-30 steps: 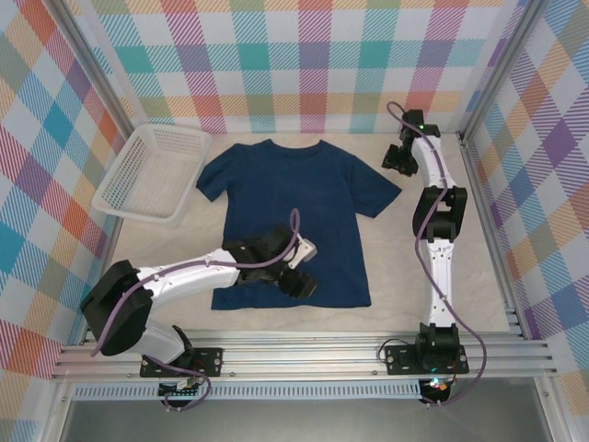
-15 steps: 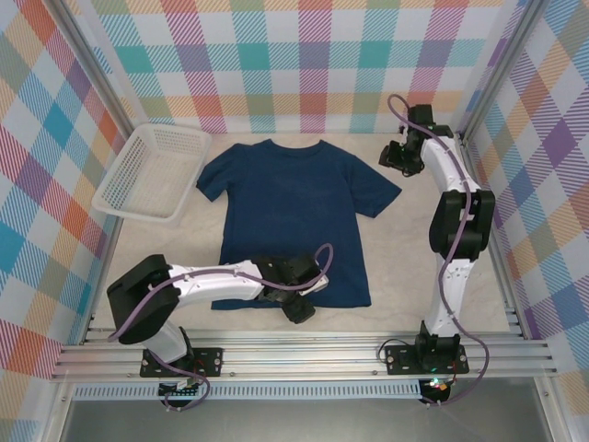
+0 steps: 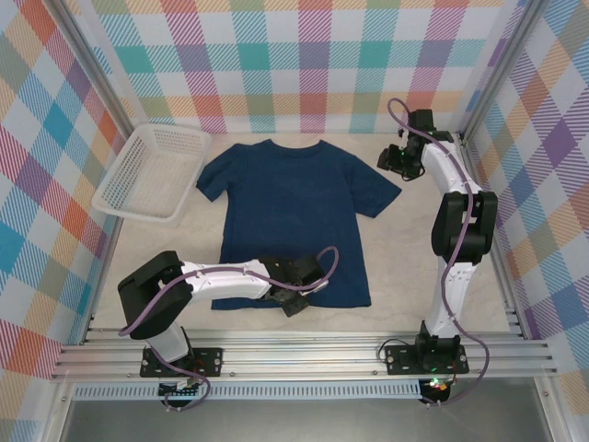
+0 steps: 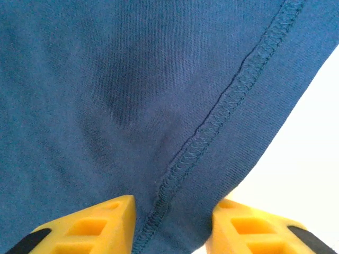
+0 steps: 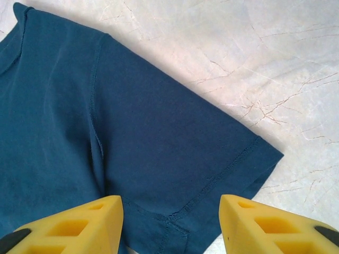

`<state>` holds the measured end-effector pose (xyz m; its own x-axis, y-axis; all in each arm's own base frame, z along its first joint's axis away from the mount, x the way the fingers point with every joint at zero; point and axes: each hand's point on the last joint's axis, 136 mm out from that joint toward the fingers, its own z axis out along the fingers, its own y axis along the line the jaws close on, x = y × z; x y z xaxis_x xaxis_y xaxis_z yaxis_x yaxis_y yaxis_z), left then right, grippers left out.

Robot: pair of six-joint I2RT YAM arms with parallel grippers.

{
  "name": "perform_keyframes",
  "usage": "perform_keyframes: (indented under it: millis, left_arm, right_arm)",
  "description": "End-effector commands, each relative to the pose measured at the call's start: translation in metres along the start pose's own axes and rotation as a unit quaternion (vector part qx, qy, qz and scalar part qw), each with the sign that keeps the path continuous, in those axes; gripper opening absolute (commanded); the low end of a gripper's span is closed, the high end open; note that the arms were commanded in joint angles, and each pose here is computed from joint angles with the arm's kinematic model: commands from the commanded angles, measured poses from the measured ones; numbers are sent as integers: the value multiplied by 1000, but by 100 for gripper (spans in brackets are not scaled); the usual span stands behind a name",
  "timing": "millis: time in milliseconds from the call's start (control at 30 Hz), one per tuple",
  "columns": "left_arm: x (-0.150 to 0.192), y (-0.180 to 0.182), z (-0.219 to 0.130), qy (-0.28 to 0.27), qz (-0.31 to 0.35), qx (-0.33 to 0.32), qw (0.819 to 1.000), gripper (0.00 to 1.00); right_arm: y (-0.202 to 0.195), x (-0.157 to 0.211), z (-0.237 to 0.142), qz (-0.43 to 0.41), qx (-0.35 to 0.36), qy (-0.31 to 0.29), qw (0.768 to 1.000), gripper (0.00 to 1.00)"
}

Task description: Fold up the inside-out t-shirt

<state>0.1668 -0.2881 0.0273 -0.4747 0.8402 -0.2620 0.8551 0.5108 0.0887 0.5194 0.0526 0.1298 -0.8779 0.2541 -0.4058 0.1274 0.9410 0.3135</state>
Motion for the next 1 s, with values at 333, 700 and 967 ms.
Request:
perform_keyframes:
  millis: [333, 700, 967]
  left_arm:
    - [-16, 7, -24, -30, -7, -2, 1000, 17]
    - [-7, 15, -18, -10, -11, -15, 1000, 27]
    - [-1, 16, -18, -2, -16, -15, 1000, 31]
  right_arm:
    - [14, 4, -24, -12, -30, -17, 999, 51]
    - [20, 12, -31, -16, -41, -22, 999, 51]
    - [19, 14, -31, -16, -39, -20, 999, 51]
